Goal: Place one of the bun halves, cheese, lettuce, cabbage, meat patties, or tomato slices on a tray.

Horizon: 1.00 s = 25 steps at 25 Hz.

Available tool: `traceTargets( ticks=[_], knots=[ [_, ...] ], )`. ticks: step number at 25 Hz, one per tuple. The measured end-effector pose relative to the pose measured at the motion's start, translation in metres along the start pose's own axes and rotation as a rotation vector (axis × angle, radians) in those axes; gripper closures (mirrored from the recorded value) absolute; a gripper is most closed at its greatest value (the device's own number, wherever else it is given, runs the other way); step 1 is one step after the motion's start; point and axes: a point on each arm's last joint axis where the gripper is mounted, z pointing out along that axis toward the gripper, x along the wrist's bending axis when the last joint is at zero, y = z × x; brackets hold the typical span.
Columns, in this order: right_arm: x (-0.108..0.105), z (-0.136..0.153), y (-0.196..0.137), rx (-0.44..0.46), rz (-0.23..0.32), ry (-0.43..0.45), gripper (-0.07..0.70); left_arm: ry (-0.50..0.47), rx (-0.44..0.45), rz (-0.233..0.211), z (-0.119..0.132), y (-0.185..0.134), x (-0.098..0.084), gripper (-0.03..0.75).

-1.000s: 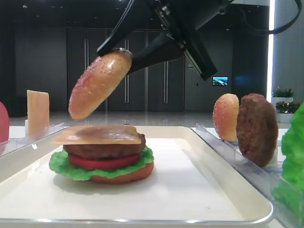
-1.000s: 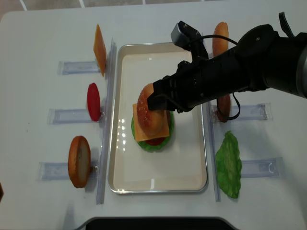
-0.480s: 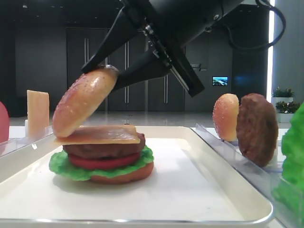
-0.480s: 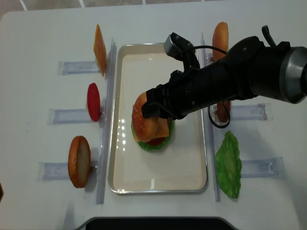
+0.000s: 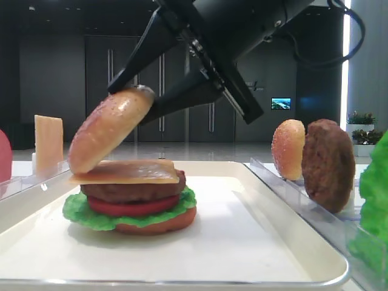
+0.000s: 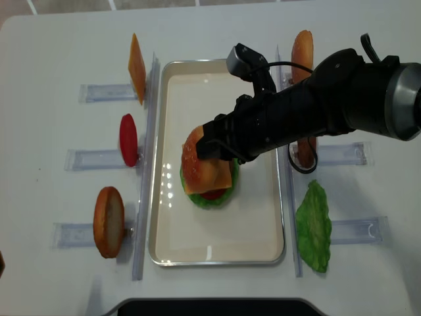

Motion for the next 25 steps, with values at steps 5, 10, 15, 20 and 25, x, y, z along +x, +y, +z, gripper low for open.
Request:
traceTargets(
  ticks=[5, 10, 15, 20, 25],
  knots=[
    [-0.019, -0.013, 0.01, -0.015, -0.03, -0.064, 0.205, 0.0, 0.0, 0.0, 0.0, 0.0, 0.0, 0.722],
    [-0.021, -0.032, 0.035, 0.048, -0.067, -0.166, 0.183, 0.0, 0.0, 0.0, 0.0, 0.0, 0.0, 0.722],
    [0.001, -0.058, 0.068, 0.145, -0.12, -0.464, 0.182, 0.0, 0.0, 0.0, 0.0, 0.0, 0.0, 0.722],
    [0.01, -0.078, 0.086, 0.118, -0.168, -0.718, 0.182, 0.0, 0.0, 0.0, 0.0, 0.0, 0.0, 0.722],
    [-0.038, -0.122, 0.11, 0.081, -0.044, -0.828, 0.183, 0.0, 0.0, 0.0, 0.0, 0.0, 0.0, 0.722]
  ],
)
